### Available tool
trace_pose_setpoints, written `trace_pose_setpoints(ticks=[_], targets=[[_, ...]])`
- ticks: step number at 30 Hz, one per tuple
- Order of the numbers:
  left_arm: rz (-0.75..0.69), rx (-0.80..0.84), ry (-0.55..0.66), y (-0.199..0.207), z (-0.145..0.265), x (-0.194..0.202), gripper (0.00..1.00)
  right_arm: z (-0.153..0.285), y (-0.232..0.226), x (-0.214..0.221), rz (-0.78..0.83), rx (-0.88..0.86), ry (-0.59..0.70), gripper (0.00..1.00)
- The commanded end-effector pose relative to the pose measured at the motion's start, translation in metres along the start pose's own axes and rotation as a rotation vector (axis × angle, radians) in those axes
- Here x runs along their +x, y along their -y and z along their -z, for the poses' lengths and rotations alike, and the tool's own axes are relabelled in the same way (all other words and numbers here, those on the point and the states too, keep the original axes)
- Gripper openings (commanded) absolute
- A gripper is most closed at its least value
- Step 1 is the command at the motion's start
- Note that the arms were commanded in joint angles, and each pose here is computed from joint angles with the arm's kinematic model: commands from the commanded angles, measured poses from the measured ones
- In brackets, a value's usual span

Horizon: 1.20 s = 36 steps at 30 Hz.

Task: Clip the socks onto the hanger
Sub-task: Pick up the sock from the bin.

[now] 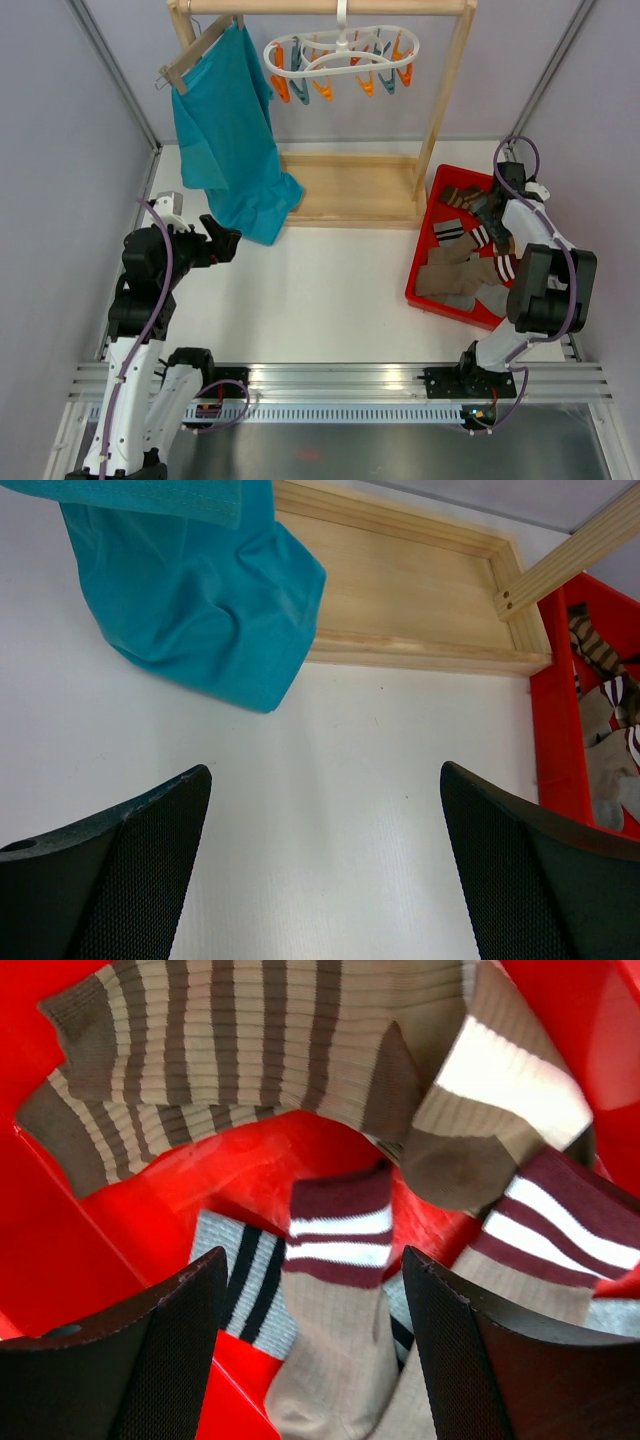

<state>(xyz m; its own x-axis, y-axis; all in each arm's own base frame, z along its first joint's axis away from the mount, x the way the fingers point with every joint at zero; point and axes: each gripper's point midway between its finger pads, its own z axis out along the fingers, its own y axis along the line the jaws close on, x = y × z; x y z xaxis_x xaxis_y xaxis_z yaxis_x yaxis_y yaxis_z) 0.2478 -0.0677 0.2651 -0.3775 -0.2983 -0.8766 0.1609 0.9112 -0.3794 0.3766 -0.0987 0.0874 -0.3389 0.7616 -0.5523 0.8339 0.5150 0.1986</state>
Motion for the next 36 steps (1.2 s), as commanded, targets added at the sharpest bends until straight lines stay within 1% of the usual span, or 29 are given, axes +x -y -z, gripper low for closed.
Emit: trace_pose_setpoints(ticks=[1,5,10,14,16,17,20,25,30,36], targets=[[0.028,0.023,0.019,0.006,0.002,-0.005,1.00,-0.006,-0.017,-0.011,-0.046,-0.031,0.014,0.76],[0.028,0.021,0.019,0.005,0.002,-0.005,1.00,-0.016,-0.016,-0.007,-0.060,-0.007,-0.003,0.75],[0.029,0.018,0.019,0.005,0.002,-0.005,1.00,-0.021,-0.020,-0.006,-0.069,-0.006,-0.013,0.71],[0.030,0.015,0.017,0.004,0.002,-0.004,1.00,-0.027,-0.019,-0.002,-0.055,0.009,-0.027,0.65],[0.031,0.012,0.016,0.004,0.001,-0.004,1.00,-0.028,-0.017,0.000,-0.050,0.014,-0.030,0.64],[0.030,0.012,0.018,0.004,0.002,-0.005,1.00,-0.029,-0.016,0.000,-0.051,0.016,-0.029,0.62],[0.032,0.011,0.010,0.003,0.001,-0.003,1.00,-0.029,-0.016,0.001,-0.043,0.014,-0.032,0.60],[0.031,0.014,0.014,0.004,0.001,-0.004,1.00,-0.029,-0.015,0.004,-0.026,0.015,-0.042,0.62],[0.032,0.016,0.009,0.004,0.000,-0.003,1.00,-0.031,-0.011,0.010,0.000,0.026,-0.066,0.69],[0.032,0.015,0.007,0.004,0.000,-0.003,1.00,-0.028,-0.010,0.009,0.009,0.023,-0.063,0.71]])
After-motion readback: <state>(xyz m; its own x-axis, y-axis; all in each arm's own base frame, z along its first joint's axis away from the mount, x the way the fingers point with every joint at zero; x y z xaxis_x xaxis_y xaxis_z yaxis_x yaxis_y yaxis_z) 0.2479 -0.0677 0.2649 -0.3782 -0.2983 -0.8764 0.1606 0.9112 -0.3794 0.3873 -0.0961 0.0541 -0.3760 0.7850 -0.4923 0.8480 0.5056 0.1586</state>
